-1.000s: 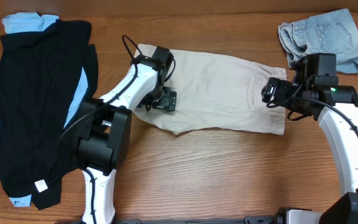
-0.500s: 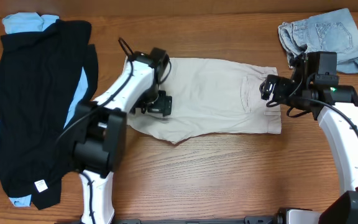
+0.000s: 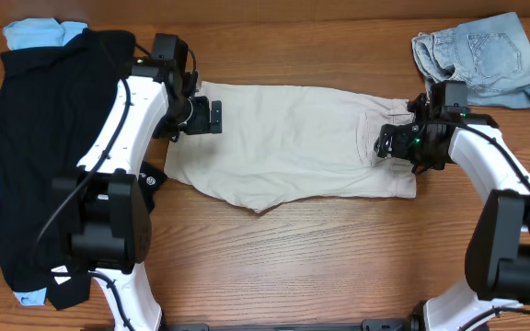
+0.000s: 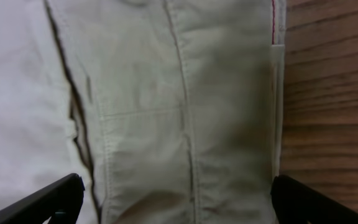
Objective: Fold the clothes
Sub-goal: 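Release and press the folded shorts flat with both grippers, then grasp the right end of the folded shorts with the right gripper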
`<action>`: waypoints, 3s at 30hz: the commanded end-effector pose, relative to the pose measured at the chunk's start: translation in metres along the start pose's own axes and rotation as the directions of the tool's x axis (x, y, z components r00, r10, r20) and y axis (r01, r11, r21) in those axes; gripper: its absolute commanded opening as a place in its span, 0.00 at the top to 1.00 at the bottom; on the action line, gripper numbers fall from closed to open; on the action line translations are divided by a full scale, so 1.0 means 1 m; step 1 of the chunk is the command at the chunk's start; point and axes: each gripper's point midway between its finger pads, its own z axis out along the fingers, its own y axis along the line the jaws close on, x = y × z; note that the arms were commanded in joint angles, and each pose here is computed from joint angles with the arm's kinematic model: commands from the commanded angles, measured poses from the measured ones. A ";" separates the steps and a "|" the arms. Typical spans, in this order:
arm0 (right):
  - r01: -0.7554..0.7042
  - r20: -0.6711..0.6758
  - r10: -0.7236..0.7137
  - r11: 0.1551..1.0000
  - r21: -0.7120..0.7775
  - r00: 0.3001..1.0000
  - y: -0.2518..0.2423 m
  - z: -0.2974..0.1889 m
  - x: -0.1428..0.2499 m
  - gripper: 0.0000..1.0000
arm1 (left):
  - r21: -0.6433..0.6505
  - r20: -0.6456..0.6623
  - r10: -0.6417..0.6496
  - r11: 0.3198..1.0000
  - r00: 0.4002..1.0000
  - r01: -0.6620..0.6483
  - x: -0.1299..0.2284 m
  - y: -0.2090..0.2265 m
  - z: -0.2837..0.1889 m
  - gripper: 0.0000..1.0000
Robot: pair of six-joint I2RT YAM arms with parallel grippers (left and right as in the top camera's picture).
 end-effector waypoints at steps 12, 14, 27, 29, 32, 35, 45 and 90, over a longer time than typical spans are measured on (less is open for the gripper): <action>-0.068 0.076 0.071 0.997 -0.036 0.995 -0.040 -0.002 -0.023 0.00 | -0.083 -0.119 0.008 0.996 0.993 -0.018 0.009 0.030 0.070 0.54; -0.055 0.068 0.059 0.996 -0.066 0.996 -0.036 0.000 -0.022 0.00 | -0.086 -0.135 -0.001 0.996 0.991 -0.010 0.012 0.034 0.075 0.62; -0.098 -0.059 0.087 0.970 -0.222 0.994 -0.018 0.039 0.000 0.12 | -0.084 -0.132 0.037 0.995 0.991 -0.048 0.009 0.045 0.073 0.85; -0.102 -0.069 0.087 0.963 -0.250 0.994 -0.014 0.042 0.001 0.12 | -0.083 -0.129 0.029 0.996 0.991 -0.040 0.008 0.048 0.073 0.89; -0.110 -0.082 0.090 0.950 -0.291 0.993 -0.008 0.045 0.003 0.13 | -0.049 -0.130 0.021 0.998 0.991 -0.028 0.007 0.050 0.072 0.96; -0.114 -0.088 0.091 0.948 -0.298 0.992 -0.007 0.048 0.004 0.24 | 0.051 -0.134 0.060 0.997 0.989 -0.054 0.008 0.041 0.069 0.96; -0.101 -0.058 0.086 0.930 -0.354 0.995 0.001 0.046 -0.004 0.67 | 0.336 -0.065 0.107 0.939 0.992 -0.079 -0.006 0.022 0.044 0.78; -0.245 -0.110 0.229 0.956 -0.163 0.967 -0.051 -0.026 0.007 0.96 | 0.392 -0.016 0.252 0.892 0.967 -0.226 -0.021 -0.017 0.079 0.96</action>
